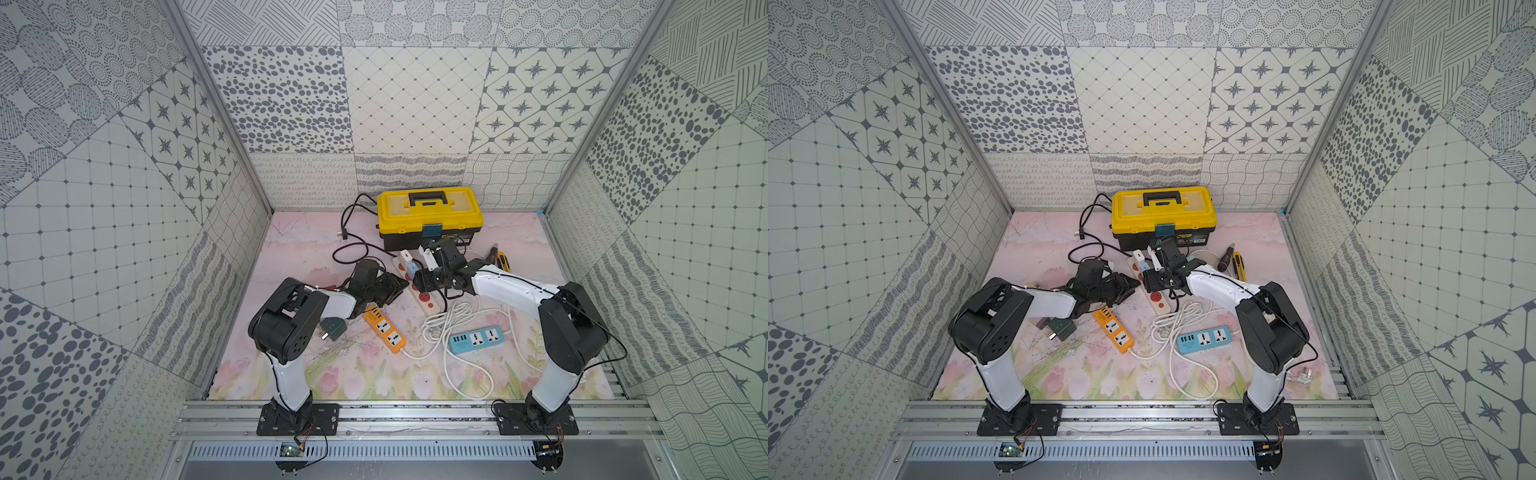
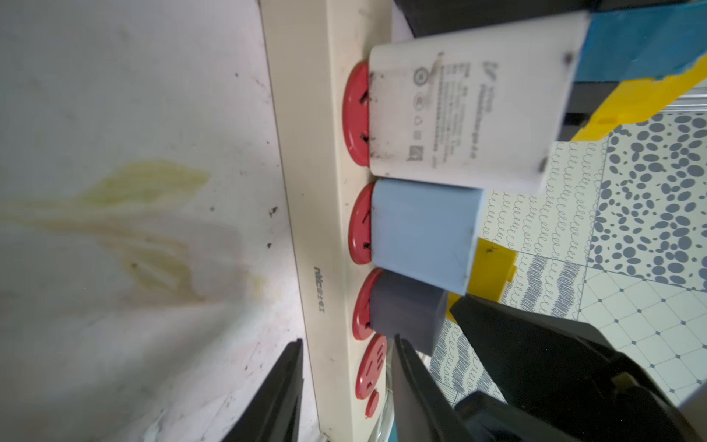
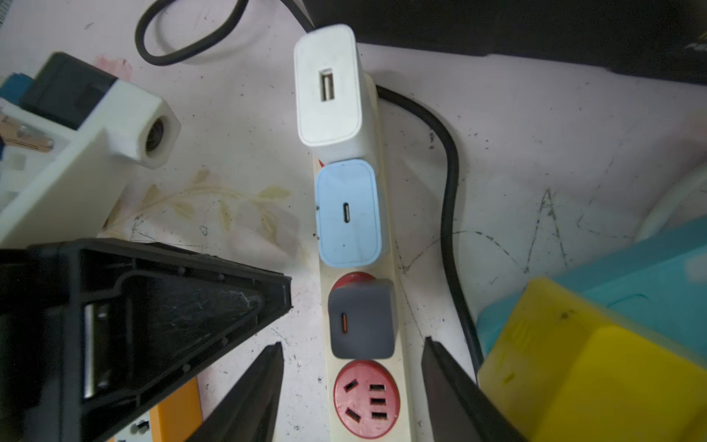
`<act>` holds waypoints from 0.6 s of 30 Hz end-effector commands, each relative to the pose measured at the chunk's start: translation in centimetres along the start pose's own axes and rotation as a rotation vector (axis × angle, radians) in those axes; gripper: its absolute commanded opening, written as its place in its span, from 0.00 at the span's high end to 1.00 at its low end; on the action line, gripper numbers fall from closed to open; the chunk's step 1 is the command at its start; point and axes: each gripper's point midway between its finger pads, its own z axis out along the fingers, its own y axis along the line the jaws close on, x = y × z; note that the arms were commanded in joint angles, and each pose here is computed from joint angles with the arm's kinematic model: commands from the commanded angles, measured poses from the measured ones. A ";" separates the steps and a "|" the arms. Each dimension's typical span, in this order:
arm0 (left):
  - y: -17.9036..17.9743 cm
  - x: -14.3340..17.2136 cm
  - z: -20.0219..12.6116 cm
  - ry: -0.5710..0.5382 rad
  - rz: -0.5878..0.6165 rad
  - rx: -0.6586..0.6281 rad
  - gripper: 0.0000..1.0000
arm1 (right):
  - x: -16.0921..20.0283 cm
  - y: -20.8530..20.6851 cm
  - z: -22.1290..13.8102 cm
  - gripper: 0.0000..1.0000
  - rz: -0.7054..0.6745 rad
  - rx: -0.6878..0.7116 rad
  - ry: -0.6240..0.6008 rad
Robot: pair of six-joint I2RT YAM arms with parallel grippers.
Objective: Pull the plug off the socket
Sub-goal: Remove the plug from the socket.
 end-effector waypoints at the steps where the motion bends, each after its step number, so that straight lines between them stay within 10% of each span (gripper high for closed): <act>1: 0.7 1.0 1.9 0.068 -0.062 -0.025 0.60 | -0.6 0.1 0.2 0.40 -0.030 0.016 0.001; 18: 8.9 2.4 2.2 0.040 -0.238 -0.282 0.71 | 0.1 0.6 2.1 0.45 -0.156 0.104 0.080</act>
